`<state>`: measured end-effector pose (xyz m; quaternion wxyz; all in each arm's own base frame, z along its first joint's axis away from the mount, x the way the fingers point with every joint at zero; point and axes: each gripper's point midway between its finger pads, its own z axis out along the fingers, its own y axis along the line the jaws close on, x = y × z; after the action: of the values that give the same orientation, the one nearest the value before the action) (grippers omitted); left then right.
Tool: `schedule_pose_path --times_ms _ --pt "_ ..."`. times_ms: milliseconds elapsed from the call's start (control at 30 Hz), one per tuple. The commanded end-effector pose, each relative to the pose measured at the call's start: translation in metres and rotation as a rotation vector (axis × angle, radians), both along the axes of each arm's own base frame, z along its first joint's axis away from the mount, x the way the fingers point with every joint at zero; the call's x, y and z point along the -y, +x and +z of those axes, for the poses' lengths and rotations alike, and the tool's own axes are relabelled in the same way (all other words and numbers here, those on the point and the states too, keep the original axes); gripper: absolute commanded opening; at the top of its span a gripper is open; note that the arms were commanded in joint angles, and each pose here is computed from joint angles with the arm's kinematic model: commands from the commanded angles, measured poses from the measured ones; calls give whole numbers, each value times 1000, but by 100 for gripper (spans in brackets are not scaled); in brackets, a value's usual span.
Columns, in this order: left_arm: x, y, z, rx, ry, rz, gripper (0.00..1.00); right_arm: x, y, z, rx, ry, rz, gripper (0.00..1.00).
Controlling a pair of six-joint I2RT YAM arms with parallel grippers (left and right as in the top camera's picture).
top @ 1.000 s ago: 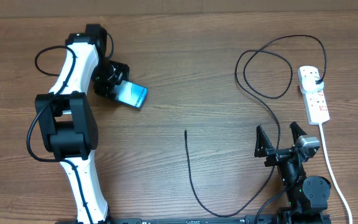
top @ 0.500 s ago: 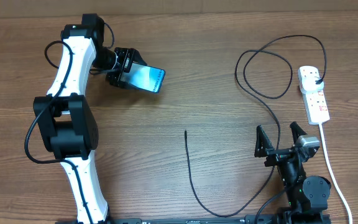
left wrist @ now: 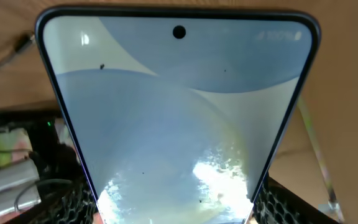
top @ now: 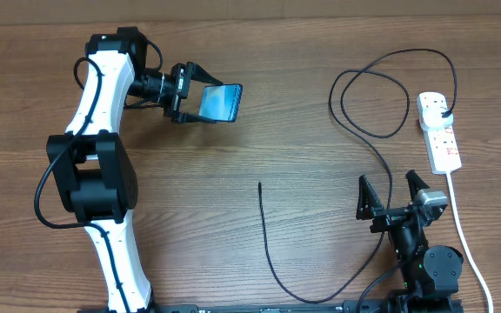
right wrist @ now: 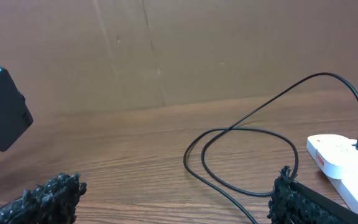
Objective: Plug charger to phone and switch on socket
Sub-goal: 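Lift the phone with the left gripper and tilt it upright, then hold the phone raised upright in the left gripper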
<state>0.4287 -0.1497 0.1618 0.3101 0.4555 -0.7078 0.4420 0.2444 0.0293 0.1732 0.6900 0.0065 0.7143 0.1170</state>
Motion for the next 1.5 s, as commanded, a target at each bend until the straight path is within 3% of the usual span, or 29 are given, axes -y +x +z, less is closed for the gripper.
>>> schedule_pose_path --times_ms 0,267,800,1467 --pt "10 2 33 72 -152 -11 4 1 0 -2 4 0 -8 100" --pt "12 -11 42 -31 -195 2 4 1 0 -2 4 0 -8 100" --pt "13 -19 48 -69 -220 1 4 1 0 -2 4 0 -8 100" --pt "15 -16 59 -2 -286 0 4 1 0 -2 4 0 -8 100"
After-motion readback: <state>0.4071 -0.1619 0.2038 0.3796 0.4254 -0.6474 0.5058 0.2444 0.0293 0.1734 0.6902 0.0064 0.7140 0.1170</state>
